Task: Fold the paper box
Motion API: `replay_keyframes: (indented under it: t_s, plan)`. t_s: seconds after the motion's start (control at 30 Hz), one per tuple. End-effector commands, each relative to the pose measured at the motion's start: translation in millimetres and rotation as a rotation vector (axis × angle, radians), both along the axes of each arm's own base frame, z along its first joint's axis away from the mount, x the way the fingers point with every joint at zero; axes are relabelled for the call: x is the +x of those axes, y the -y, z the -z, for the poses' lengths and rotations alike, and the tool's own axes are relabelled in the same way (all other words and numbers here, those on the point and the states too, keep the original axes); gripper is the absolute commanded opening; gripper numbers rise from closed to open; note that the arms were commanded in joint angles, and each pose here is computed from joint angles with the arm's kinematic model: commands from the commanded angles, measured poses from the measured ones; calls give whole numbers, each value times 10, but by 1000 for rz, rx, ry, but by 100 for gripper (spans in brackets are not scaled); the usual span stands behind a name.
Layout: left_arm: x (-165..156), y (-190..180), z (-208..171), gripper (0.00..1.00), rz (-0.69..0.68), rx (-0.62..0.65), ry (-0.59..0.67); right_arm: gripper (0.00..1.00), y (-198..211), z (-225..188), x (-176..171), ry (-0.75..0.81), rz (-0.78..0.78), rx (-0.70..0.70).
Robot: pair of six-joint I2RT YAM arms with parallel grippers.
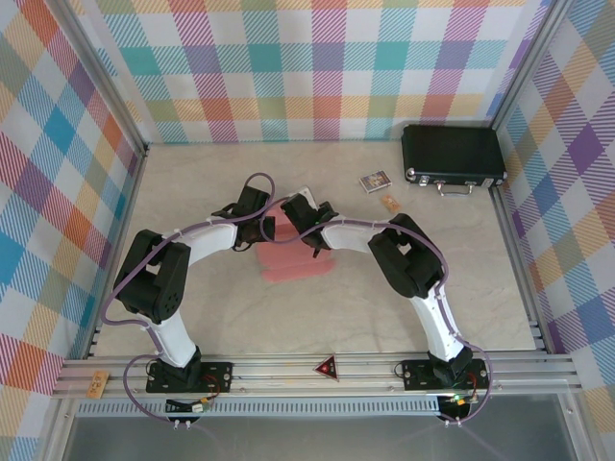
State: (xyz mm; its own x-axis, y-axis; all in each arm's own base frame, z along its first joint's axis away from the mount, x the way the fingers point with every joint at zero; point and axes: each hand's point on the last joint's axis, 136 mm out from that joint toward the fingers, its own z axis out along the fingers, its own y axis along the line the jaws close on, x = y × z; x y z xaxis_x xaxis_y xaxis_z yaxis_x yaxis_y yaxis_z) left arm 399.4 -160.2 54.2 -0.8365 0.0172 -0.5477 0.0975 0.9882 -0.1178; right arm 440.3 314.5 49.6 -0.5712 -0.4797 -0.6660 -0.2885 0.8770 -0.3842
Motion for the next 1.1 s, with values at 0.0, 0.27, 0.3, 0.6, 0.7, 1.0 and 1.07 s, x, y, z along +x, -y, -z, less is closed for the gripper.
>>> replay_keyframes:
  t_s: [0.0,0.27,0.3,0.6,0.7,1.0,1.07]
  plan:
    - [25,72,-68,0,4,-10,14,66,-25,-156,-87,-6,-32,24]
    - [38,67,-62,0,-19,-13,9,73,-13,-272,-260,-20,-109,68]
    - [41,64,-63,0,-23,-14,8,74,-16,-273,-280,-26,-119,69]
    - [51,39,-89,0,-77,-20,-13,78,72,-464,-553,-73,-153,140]
    - [47,44,-108,0,-108,-43,-23,78,156,-675,-669,-60,-156,181]
    - [112,72,-402,0,-403,-304,8,79,460,-1092,-1011,-100,-143,379]
    - [97,80,-470,0,-489,-395,8,79,535,-1160,-1057,-113,-128,435]
